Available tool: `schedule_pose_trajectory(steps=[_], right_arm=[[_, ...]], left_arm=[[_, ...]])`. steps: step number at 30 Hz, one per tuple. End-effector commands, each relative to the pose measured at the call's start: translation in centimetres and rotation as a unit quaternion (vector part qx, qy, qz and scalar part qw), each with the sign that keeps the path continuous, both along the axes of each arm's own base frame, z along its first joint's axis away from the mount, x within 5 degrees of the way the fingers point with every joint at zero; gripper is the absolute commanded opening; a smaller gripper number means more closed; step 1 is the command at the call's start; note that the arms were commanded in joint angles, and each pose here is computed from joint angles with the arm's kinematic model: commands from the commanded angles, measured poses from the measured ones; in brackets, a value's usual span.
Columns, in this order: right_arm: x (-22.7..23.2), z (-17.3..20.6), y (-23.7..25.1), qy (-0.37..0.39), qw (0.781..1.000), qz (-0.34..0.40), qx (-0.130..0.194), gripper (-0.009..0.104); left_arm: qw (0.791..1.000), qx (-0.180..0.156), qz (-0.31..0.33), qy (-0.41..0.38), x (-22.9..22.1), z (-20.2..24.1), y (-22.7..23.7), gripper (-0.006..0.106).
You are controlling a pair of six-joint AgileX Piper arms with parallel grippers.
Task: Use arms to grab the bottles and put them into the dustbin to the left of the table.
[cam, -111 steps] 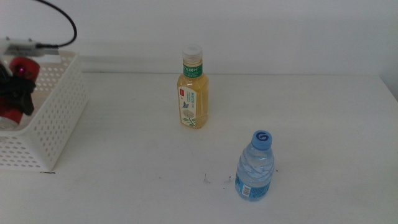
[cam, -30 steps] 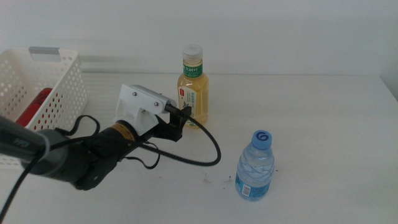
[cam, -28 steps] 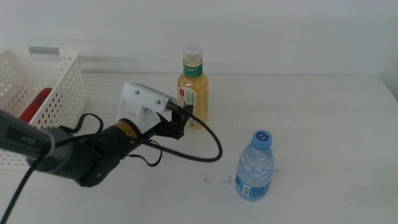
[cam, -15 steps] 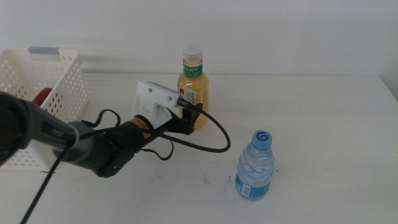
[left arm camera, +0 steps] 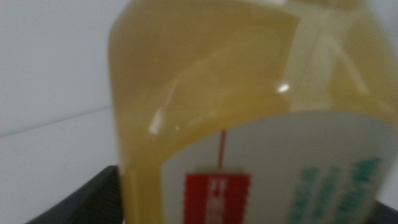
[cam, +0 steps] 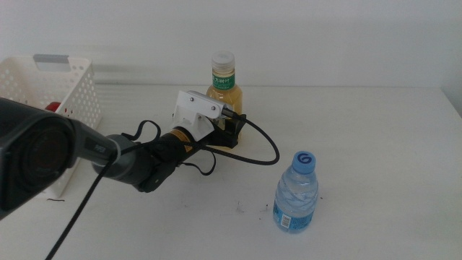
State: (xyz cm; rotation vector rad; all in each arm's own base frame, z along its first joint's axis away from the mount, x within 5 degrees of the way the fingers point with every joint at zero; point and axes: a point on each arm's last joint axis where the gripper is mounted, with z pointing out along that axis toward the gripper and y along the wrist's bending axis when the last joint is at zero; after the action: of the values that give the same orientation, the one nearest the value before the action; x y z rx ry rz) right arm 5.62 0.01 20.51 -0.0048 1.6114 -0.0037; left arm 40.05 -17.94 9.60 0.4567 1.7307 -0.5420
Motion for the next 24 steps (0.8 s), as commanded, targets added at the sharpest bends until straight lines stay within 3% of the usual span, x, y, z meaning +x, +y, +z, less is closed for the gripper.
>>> schedule_pose_trajectory(steps=[1, 3, 6, 11, 14, 18, 24], right_arm=[[0.0, -0.1, 0.0, -0.005, 1.0, -0.004, -0.002, 0.093], [0.0, -0.1, 0.0, -0.005, 1.0, -0.004, -0.002, 0.093], [0.0, -0.1, 0.0, -0.005, 1.0, -0.004, -0.002, 0.093], [0.0, -0.1, 0.0, -0.005, 1.0, -0.004, -0.002, 0.093], [0.0, -0.1, 0.0, -0.005, 1.0, -0.004, -0.002, 0.093], [0.0, -0.1, 0.0, -0.005, 1.0, -0.004, -0.002, 0.093], [0.0, -0.1, 0.0, -0.005, 1.0, -0.004, -0.002, 0.093]], left_arm=[[1.0, -0.006, 0.006, 0.002, 0.7, -0.2, -0.2, 0.093], [1.0, -0.012, 0.016, 0.004, 0.9, -0.4, -0.2, 0.088], [1.0, -0.018, 0.024, 0.005, 1.0, -0.2, 0.0, 0.07], [0.998, -0.034, 0.02, 0.048, -0.1, 1.9, 0.6, 0.019], [0.995, -0.009, 0.019, 0.093, -1.6, 5.2, 1.2, -0.002], [0.985, 0.061, 0.063, 0.146, -3.7, 11.3, 2.7, -0.002], [0.977, 0.057, 0.174, 0.107, -8.0, 20.9, 5.9, -0.002]])
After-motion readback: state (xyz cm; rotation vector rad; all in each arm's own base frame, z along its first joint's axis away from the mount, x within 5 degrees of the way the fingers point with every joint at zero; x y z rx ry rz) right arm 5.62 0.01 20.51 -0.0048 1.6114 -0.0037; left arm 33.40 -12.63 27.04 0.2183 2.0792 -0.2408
